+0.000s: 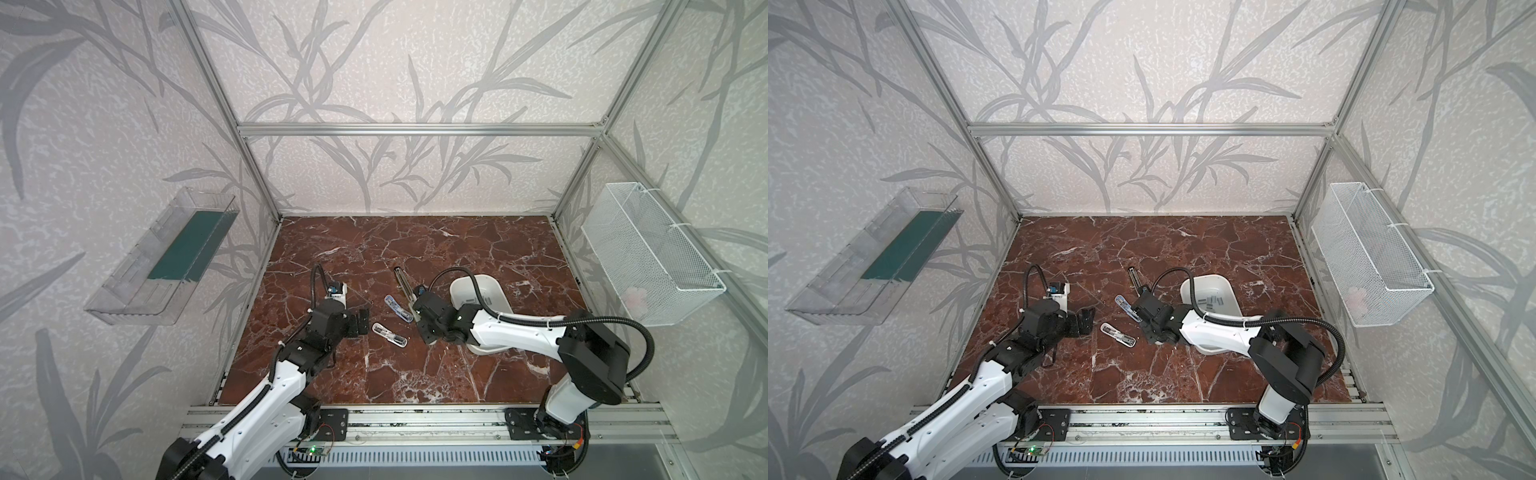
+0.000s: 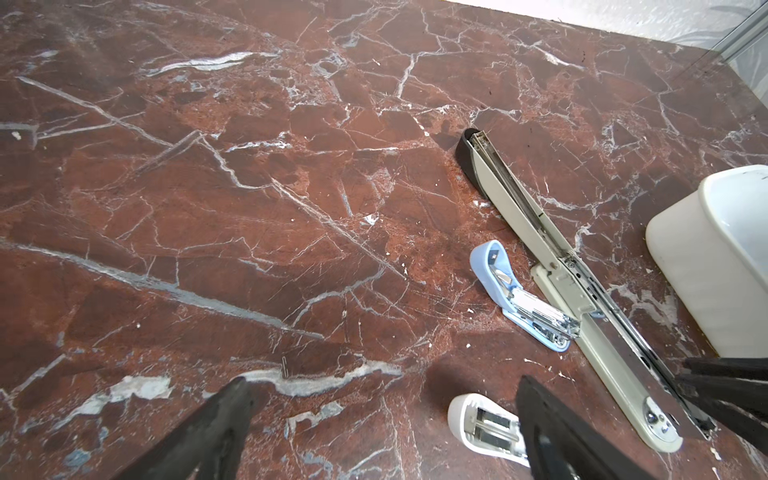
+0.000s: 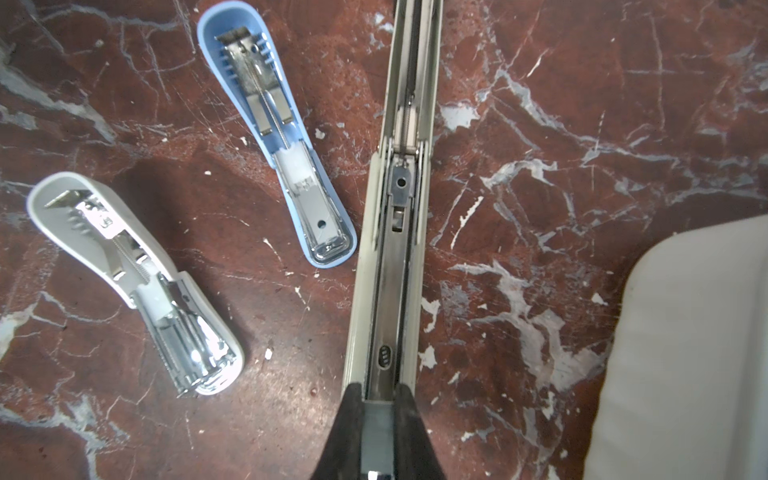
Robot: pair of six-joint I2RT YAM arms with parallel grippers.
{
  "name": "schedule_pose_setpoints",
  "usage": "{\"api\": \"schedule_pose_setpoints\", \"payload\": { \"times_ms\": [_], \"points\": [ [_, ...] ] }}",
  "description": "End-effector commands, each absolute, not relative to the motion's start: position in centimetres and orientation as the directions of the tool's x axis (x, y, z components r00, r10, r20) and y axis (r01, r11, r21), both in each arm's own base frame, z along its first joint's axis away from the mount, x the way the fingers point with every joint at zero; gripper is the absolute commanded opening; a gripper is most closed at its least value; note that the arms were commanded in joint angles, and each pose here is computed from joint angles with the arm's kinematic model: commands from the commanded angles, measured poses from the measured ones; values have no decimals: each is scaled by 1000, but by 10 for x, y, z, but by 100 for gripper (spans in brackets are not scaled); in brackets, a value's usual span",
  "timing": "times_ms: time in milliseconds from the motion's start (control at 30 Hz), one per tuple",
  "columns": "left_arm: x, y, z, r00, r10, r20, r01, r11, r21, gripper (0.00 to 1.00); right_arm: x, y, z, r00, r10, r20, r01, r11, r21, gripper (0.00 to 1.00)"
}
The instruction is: Load the staples into the stapler
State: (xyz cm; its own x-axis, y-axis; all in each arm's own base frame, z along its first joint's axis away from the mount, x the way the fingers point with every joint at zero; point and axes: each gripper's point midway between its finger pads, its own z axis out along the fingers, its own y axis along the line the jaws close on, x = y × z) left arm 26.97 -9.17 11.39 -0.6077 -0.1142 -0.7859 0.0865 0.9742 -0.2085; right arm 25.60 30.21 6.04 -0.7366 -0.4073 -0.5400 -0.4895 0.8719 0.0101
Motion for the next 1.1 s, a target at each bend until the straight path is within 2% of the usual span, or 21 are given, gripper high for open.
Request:
{"api": "schedule_pose_setpoints", "payload": {
  "times_ms": [0, 1067],
  "points": [
    [270, -90, 118, -585, -127, -801, 86, 973, -216, 99, 262, 308, 65, -731, -401, -552, -482, 876, 1, 5],
    [269, -90, 118, -585, -128, -801, 86, 972, -218, 99, 245, 290, 56, -790, -338, -512, -414, 910, 38, 4]
  ]
}}
